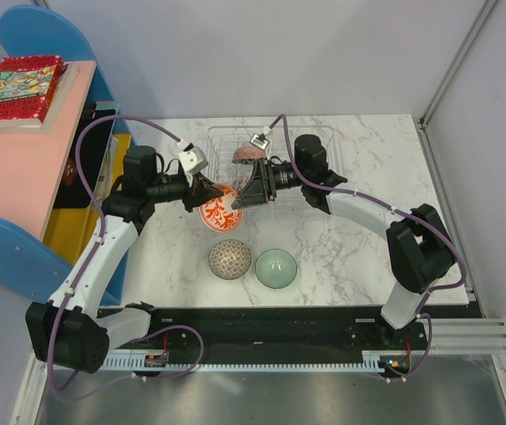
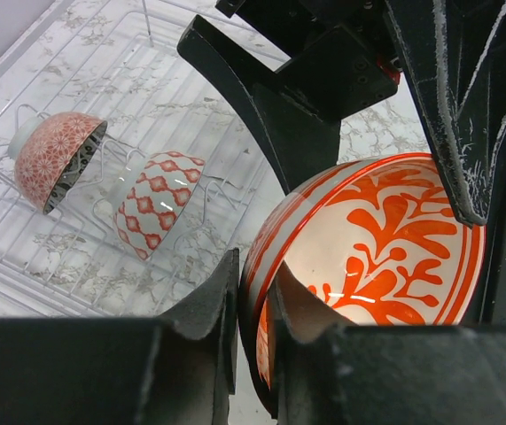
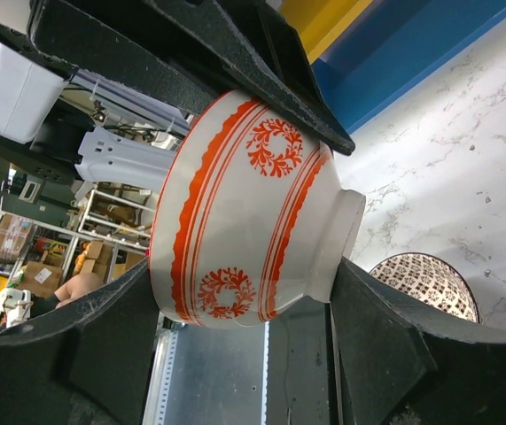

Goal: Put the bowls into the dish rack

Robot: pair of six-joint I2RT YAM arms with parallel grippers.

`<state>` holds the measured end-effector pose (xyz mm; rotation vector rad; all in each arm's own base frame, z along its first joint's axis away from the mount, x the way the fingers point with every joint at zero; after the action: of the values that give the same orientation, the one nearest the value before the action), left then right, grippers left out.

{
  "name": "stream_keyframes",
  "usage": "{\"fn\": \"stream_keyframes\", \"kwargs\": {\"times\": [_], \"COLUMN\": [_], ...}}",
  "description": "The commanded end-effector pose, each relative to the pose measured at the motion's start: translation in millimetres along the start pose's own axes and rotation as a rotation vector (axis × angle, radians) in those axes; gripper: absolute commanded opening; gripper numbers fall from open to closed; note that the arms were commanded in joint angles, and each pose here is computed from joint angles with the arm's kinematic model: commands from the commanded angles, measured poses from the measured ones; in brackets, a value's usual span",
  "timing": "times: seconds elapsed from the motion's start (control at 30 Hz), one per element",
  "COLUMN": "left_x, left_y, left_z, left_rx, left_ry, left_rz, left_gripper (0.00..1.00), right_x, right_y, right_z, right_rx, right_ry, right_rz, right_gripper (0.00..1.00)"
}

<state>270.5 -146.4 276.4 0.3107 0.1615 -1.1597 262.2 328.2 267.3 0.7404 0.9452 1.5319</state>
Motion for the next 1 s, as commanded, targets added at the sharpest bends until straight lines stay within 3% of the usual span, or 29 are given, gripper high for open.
{"fn": "stream_keyframes", "kwargs": {"times": [0.0,0.33,0.37,0.43,0.47,0.57,0.8,0.97], "left_x": [-1,6,6,5,3,-10,-51,-45], "left_y": [6,13,13,14,14,21,49,49], "left_z": [25,2,-3,-6,-7,-7,-22,-51], "left_rx": [0.062,0.057,0.045,0.036,0.033,0.004,-0.101,-0.159], "left_ry": [-0.08,-0.022,-0.013,-0.007,-0.009,-0.037,-0.08,-0.043], "left_rz": [0.01,0.034,0.035,0.04,0.045,0.074,0.173,0.16], "left_gripper": [0.23,0.6,0.68,0.75,0.88,1.0,1.0,1.0], "right_x": [0,-5,-6,-12,-15,-31,-94,-138], "right_y": [6,-15,-17,-20,-19,-17,-12,-14], "right_z": [1,1,2,6,9,23,68,89], "right_rx": [-0.036,-0.035,-0.031,-0.043,-0.05,-0.083,-0.216,-0.309], "right_ry": [-0.018,-0.051,-0.062,-0.078,-0.088,-0.151,-0.351,-0.462], "right_rz": [0.014,-0.078,-0.096,-0.127,-0.138,-0.194,-0.454,-0.807], "right_gripper": [0.0,0.0,0.0,0.0,0.0,0.0,0.0,0.0]}}
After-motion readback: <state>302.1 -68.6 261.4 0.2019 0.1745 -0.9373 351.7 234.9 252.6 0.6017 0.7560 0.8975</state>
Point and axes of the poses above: each gripper's point midway between its finger pads, its own x axis out along the fingers, its own y axis along the line the jaws close on, z = x × y, the point moved 5 cm from there along -x, back along the fingers, and after that the axes turned 8 degrees about x, right-handed, at the moved point
